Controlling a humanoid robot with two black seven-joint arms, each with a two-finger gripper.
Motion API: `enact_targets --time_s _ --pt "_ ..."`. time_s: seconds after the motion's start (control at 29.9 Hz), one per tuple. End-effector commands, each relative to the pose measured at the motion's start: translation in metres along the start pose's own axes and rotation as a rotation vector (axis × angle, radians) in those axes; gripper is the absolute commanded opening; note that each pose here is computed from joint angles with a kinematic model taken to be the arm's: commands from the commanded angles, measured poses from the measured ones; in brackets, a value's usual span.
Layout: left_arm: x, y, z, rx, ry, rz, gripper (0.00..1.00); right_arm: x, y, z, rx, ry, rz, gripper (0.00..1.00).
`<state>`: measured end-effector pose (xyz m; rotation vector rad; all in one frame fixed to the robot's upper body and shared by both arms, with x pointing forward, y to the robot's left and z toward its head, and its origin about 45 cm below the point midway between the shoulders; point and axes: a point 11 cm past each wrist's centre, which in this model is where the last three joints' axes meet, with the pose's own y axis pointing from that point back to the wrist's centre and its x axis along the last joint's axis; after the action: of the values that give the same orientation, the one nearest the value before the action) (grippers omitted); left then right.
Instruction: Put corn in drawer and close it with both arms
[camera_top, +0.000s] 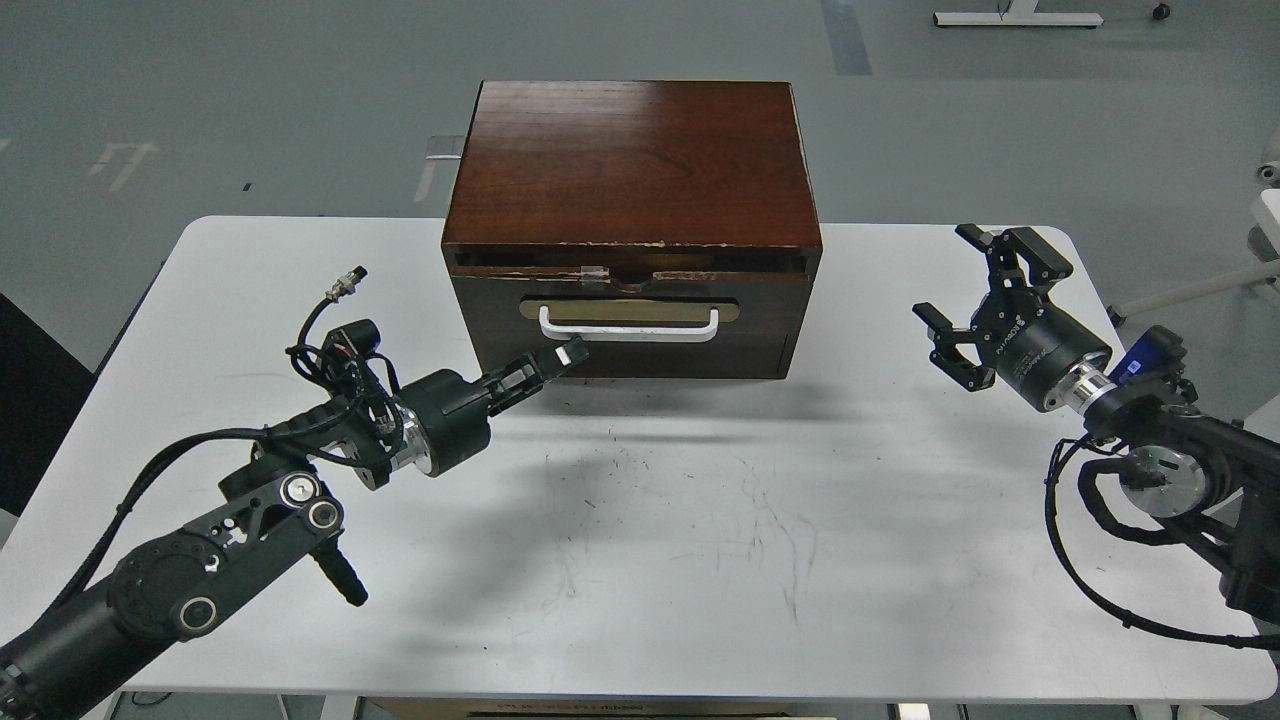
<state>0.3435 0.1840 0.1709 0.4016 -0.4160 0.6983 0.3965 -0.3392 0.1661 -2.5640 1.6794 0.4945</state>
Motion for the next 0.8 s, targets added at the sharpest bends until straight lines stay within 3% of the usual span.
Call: enact_targets --time_s 0.0,0.5,0.77 --pt "0.005 -0.005 0.003 -0.001 0.01 0.012 0.0 0.001 0.0 0.0 0.001 0.0 0.002 0.99" --pt "0.017 -0.007 -0.006 0.031 0.01 0.029 0.0 0.002 0.002 0.001 -0.004 -0.001 0.003 0.99" --pt "0.001 0.001 0.0 0.001 0.085 -0.051 0.0 0.003 0.003 0.0 -0.002 0.002 0.005 0.99"
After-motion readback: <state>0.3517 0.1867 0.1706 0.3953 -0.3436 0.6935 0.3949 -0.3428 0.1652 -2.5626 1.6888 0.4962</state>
